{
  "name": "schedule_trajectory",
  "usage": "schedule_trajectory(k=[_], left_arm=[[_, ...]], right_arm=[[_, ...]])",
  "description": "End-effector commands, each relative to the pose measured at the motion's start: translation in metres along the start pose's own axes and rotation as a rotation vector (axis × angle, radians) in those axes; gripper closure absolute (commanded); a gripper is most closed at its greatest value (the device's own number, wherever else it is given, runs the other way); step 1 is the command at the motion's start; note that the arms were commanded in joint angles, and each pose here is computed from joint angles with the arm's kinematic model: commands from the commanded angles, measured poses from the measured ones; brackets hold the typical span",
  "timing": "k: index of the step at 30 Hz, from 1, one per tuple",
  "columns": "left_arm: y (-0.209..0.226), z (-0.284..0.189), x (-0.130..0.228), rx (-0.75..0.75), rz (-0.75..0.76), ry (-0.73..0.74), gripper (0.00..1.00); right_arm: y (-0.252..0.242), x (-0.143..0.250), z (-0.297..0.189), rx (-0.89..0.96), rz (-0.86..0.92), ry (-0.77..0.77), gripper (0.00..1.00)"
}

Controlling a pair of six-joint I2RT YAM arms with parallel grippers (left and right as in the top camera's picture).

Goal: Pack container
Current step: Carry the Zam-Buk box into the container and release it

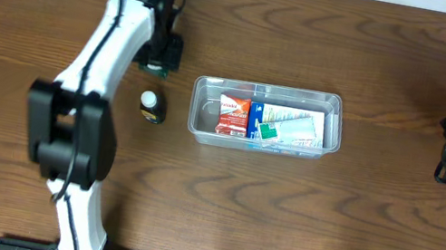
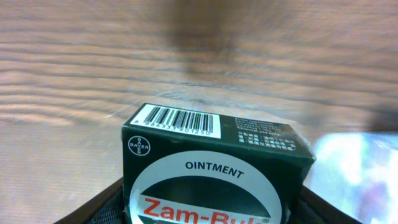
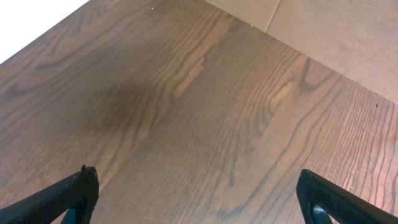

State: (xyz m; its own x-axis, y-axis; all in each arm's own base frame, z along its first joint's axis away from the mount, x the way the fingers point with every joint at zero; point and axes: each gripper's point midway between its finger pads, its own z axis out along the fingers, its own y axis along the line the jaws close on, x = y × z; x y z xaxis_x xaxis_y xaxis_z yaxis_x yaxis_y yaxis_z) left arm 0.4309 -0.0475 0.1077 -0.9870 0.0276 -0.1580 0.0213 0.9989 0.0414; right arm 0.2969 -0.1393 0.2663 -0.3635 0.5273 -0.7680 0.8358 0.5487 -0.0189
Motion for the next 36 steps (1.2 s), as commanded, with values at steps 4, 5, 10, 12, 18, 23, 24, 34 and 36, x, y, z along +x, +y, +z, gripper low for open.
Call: schedule_trajectory(k=[4,5,10,12,18,23,24,34,36], left_arm=[[-0.028,-0.085,0.006,0.162,-0.075,-0.128,0.33],[-0.037,-0.093,0.010,0.198,-0.061,-0.135,0.33],[-0.079,-0.113,0.027,0.265,0.012,-0.132,0.33],[-0.098,-0.112,0.034,0.274,0.050,-0.118,0.32],[-0.145,-0.097,0.056,0.264,0.110,-0.053,0.32],[-0.168,-0.072,0.069,0.210,0.108,0.008,0.32],[-0.172,-0.067,0.071,0.206,0.113,0.022,0.32],[-0.181,-0.014,0.075,0.108,0.060,0.105,0.32],[-0.183,-0.007,0.074,0.105,0.060,0.112,0.32]], right_arm=[[-0.003,-0.002,0.001,0.015,-0.010,-0.005,0.01],[-0.003,-0.002,0.001,0.015,-0.010,-0.005,0.01],[-0.003,-0.002,0.001,0.015,-0.011,-0.005,0.01],[-0.003,-0.002,0.001,0.015,-0.011,-0.005,0.01],[-0.003,-0.002,0.001,0.015,-0.011,-0.005,0.01],[-0.003,-0.002,0.001,0.015,-0.011,-0.005,0.01],[-0.003,-0.002,0.001,0.015,-0.011,-0.005,0.01],[-0.003,-0.002,0.001,0.015,-0.011,-0.005,0.01],[-0.003,-0.002,0.001,0.015,-0.010,-0.005,0.01]])
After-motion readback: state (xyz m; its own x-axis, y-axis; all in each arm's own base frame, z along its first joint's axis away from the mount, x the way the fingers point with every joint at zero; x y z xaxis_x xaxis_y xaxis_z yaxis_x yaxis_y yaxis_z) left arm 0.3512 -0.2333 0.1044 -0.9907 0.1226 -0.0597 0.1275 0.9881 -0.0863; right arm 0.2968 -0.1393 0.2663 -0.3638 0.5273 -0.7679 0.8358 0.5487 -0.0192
